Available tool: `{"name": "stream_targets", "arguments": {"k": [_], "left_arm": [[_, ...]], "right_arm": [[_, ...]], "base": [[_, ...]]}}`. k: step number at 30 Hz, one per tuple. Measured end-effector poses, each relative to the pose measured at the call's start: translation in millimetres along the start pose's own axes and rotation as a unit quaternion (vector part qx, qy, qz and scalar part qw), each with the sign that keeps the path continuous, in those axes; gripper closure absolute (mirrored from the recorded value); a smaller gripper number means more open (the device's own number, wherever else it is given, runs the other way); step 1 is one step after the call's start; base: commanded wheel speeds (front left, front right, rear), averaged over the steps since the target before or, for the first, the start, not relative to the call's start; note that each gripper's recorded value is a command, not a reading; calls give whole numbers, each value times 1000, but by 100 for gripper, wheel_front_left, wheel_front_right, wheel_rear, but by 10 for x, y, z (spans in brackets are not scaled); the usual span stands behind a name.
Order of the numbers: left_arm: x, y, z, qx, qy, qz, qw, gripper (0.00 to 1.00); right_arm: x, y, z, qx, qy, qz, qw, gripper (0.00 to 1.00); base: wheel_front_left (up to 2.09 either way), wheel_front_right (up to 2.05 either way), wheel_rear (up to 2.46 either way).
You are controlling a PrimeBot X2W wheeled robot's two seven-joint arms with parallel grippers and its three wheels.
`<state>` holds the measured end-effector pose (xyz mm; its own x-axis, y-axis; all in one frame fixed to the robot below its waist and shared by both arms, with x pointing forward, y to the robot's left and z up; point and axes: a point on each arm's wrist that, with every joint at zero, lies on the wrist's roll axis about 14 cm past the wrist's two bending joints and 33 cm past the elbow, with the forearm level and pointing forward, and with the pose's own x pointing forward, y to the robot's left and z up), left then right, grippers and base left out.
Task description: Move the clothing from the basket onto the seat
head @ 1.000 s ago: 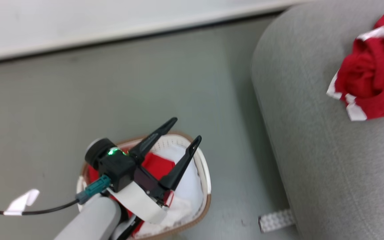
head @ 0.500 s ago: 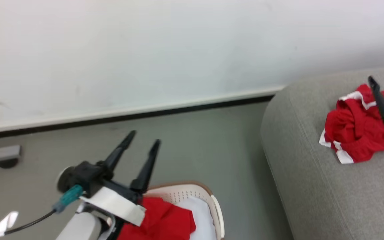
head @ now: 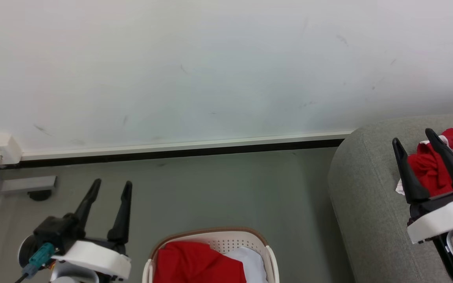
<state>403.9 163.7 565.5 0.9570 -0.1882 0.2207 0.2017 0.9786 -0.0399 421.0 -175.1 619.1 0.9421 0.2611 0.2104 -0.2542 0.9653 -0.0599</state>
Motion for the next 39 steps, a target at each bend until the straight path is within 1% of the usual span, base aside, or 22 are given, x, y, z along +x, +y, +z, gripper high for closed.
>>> {"name": "stream_targets", "arguments": {"k": [4, 9, 16, 18, 26, 39], "left_arm": [[-102, 151, -73, 8, 9, 36, 999, 0], [-228, 238, -153, 7, 18, 60, 998, 0], [-295, 268, -181, 10, 17, 75, 997, 0], [-306, 267, -204, 11, 20, 76, 997, 0], [-309, 243, -309, 13, 35, 72, 997, 0], [-267, 216, -348, 18, 40, 65, 997, 0]], "right_arm": [[-158, 84, -73, 24, -23, -18, 999, 0], [-379, 255, -330, 61, -18, -35, 997, 0], [-536, 496, -679, 81, 19, -21, 996, 0], [-555, 513, -747, 86, 27, -23, 996, 0], [-549, 540, -756, 97, 25, -29, 995, 0], [-534, 559, -749, 102, 22, -31, 994, 0]], "base": [[0, 0, 0], [0, 0, 0], [0, 0, 0], [0, 0, 0], [0, 0, 0], [0, 0, 0]]}}
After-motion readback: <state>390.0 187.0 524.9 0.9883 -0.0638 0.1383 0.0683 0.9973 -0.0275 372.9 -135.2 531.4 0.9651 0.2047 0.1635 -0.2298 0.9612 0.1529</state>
